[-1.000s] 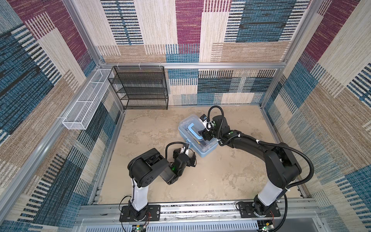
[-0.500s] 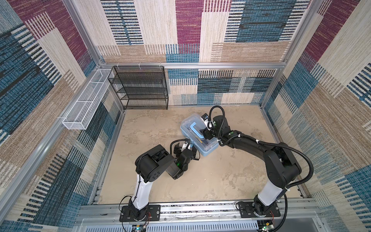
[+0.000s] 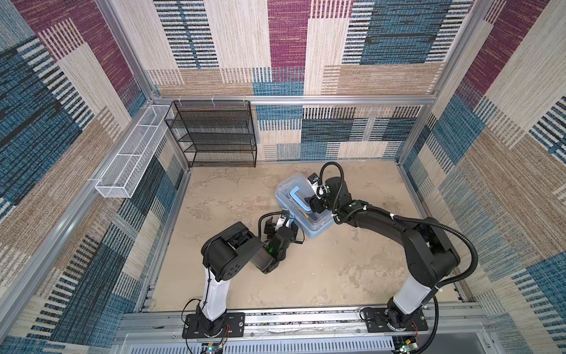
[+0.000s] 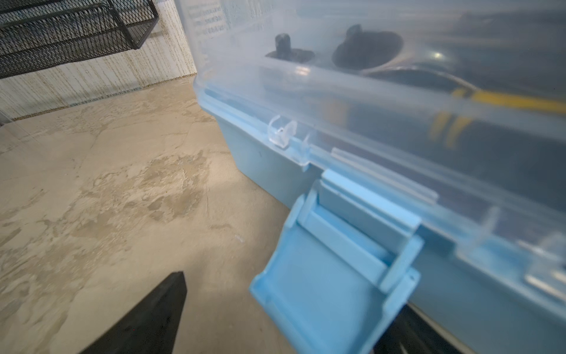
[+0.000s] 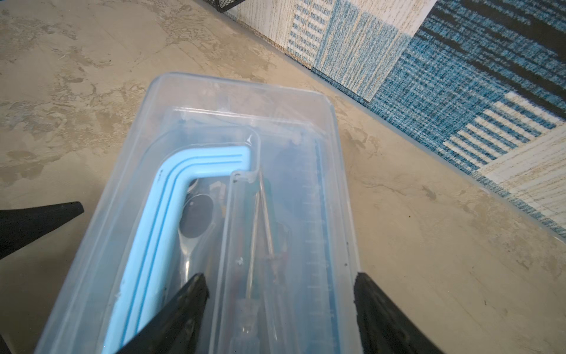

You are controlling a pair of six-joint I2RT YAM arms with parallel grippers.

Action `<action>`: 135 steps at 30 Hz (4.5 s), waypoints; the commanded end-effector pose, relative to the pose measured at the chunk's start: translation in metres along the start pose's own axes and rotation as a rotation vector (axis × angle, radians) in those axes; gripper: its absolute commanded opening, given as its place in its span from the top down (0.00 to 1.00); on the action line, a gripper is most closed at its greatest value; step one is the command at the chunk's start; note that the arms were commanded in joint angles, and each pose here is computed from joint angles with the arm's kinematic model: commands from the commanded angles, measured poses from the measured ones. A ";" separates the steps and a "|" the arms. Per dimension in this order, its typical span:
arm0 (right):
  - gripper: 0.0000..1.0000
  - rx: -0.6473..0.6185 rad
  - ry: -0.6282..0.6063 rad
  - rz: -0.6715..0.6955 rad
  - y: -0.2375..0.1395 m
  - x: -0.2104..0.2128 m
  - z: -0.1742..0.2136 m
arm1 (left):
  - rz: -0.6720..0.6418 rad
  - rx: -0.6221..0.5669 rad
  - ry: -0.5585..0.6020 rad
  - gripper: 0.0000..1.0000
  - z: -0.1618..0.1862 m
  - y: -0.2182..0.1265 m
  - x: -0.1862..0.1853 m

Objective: Pack the tool kit

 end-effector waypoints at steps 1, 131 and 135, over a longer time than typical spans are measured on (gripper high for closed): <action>0.23 0.315 0.007 -0.061 -0.002 0.008 0.069 | -0.026 -0.003 0.021 0.08 -0.002 -0.002 0.006; 0.94 0.147 0.221 -0.192 0.002 0.080 -0.026 | 0.345 0.114 -0.222 0.23 -0.044 0.002 0.049; 0.95 0.155 0.215 -0.197 0.003 0.082 -0.024 | 0.346 0.114 -0.224 0.23 -0.044 0.002 0.049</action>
Point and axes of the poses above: each gripper's point midway between its finger pads, its own y axis out along the fingers, its own x axis along the line the jaws close on, z = x × y, the point moved 5 cm from there along -y, back along the fingers, and after that the axes turned 15 degrees about y, right-handed, at the moved point
